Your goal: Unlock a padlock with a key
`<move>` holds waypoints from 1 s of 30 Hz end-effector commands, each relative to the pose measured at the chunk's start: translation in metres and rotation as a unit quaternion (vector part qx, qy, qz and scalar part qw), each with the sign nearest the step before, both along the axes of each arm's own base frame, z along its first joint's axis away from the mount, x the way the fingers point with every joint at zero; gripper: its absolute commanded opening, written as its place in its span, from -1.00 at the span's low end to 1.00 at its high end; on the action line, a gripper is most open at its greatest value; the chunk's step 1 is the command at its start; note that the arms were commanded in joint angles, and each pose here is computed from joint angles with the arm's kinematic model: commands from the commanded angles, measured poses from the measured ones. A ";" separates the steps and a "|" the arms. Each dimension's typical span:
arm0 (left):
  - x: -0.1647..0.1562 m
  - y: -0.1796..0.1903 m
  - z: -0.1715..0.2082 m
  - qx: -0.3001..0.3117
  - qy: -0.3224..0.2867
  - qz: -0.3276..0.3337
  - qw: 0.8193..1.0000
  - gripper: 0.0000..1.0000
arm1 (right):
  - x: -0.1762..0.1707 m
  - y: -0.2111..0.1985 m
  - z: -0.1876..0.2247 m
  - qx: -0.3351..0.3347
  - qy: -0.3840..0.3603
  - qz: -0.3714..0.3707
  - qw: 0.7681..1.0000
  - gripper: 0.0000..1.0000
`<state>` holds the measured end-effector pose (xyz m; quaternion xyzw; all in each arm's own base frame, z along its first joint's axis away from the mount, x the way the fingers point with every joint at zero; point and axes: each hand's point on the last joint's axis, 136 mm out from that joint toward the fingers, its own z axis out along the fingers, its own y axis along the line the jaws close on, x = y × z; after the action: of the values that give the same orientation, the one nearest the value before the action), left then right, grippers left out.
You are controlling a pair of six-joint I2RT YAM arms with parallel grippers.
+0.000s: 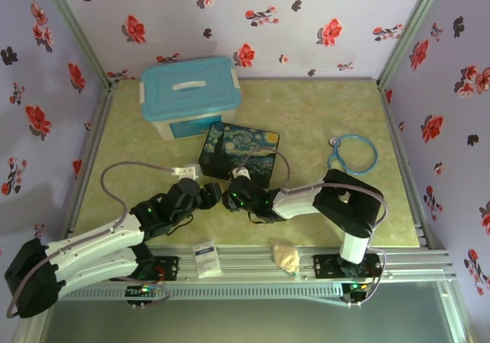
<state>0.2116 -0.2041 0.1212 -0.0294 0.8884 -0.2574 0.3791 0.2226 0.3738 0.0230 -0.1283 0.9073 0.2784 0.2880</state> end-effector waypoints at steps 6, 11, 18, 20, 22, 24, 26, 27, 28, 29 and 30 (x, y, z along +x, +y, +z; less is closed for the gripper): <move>0.013 0.006 0.012 0.011 -0.021 0.005 1.000 0.30 | -0.020 -0.015 -0.017 0.039 0.033 0.008 0.999 -0.81; 0.043 0.011 0.016 0.052 -0.035 0.021 0.998 0.51 | -0.020 -0.016 -0.013 0.120 0.049 -0.005 0.992 -0.95; 0.092 0.015 0.015 0.105 -0.040 0.037 0.993 0.62 | -0.017 -0.028 -0.017 0.148 0.057 -0.046 0.986 -1.00; 0.104 0.011 0.013 0.100 -0.048 0.032 0.993 0.65 | -0.017 -0.033 -0.015 0.162 0.056 -0.058 0.983 -1.00; 0.115 0.008 0.008 0.106 -0.046 0.026 0.993 0.65 | -0.016 -0.035 -0.013 0.175 0.052 -0.062 0.981 -1.00; 0.123 0.006 0.008 0.117 -0.043 0.018 0.992 0.69 | -0.016 -0.036 -0.013 0.180 0.054 -0.064 0.980 -1.00; 0.131 -0.003 0.007 0.125 -0.048 -0.001 0.991 0.69 | -0.016 -0.037 -0.013 0.186 0.054 -0.067 0.979 -1.00; 0.133 -0.008 0.005 0.127 -0.045 -0.010 0.991 0.67 | -0.015 -0.037 -0.013 0.188 0.054 -0.070 0.978 -1.00; 0.135 -0.012 -0.001 0.129 -0.036 -0.018 0.991 0.64 | -0.015 -0.037 -0.014 0.189 0.053 -0.071 0.978 -1.00; 0.135 -0.015 -0.007 0.132 -0.025 -0.024 0.991 0.61 | -0.015 -0.037 -0.014 0.189 0.053 -0.071 0.978 -1.00; 0.134 -0.015 -0.013 0.135 -0.015 -0.024 0.990 0.55 | -0.013 -0.036 -0.013 0.189 0.051 -0.073 0.978 -1.00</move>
<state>0.3397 -0.2060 0.1061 0.0172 0.9116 -0.1341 0.3882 0.2108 0.3503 0.0322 -0.0123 0.8396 0.4559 0.2951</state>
